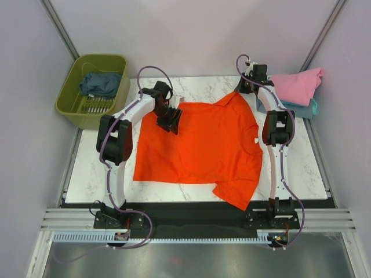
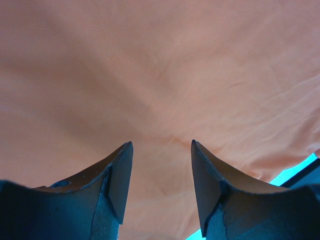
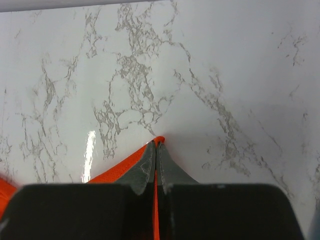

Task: Fold and stack the t-shirts
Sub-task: Fold the tshirt

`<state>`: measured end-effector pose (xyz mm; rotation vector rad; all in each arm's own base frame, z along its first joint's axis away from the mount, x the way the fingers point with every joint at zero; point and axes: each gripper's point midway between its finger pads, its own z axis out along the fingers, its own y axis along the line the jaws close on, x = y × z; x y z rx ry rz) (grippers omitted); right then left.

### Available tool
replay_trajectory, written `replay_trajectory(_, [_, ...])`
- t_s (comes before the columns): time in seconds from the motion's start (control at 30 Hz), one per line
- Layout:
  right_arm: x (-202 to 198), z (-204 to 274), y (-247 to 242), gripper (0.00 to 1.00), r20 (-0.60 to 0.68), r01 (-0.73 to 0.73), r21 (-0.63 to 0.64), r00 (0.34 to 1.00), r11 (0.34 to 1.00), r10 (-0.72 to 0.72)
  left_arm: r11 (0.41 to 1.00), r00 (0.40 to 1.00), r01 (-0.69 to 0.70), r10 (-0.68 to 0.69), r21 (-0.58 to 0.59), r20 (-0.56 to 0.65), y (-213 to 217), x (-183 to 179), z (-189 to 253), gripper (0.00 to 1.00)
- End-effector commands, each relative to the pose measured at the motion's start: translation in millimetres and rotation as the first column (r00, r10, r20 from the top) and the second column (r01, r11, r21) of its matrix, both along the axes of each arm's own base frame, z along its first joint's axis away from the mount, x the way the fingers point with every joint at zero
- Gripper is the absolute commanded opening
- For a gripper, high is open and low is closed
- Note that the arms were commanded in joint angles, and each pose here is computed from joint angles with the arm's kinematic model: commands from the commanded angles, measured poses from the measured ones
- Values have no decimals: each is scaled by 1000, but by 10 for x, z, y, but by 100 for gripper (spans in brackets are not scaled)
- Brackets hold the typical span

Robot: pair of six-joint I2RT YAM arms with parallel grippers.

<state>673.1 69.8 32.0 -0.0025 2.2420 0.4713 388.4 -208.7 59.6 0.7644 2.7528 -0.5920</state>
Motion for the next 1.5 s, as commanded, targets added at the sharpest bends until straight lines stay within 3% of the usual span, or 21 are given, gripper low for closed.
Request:
replay_trajectory(0.0, [11, 640, 20, 0, 92, -10, -4, 996, 1000, 11, 999, 994, -5, 1, 32, 107, 28, 239, 150, 56])
replay_trajectory(0.1, [-21, 723, 3, 0, 99, -18, -17, 995, 1000, 19, 981, 960, -112, 65, 161, 272, 348, 716, 263, 58])
replay_trajectory(0.2, [-27, 713, -5, 0, 97, -18, -24, 995, 1000, 21, 918, 870, -297, 146, 263, 471, 867, 1389, 514, 62])
replay_trajectory(0.33, [-30, 673, -9, 0, 89, -15, -24, 996, 1000, 17, 894, 817, -358, 160, 270, 554, 1131, 1817, 641, 64])
replay_trajectory(0.6, [-45, 686, -9, 0, 87, -16, -32, 996, 999, 19, 864, 792, -433, 228, 257, 566, 1514, 2118, 360, 65])
replay_trajectory(0.77, [-56, 704, -24, 0, 88, -17, -37, 996, 999, 20, 887, 784, -420, 249, 191, 568, 1534, 2253, 346, 64])
replay_trajectory(1.13, [-79, 680, -22, 0, 81, -18, -56, 996, 998, 22, 890, 797, -429, 292, 155, 529, 1716, 2294, 128, 58])
replay_trajectory(1.47, [-83, 631, 10, 0, 75, -17, -77, 997, 997, 23, 923, 837, -374, 296, 86, 461, 1537, 2254, -55, 54])
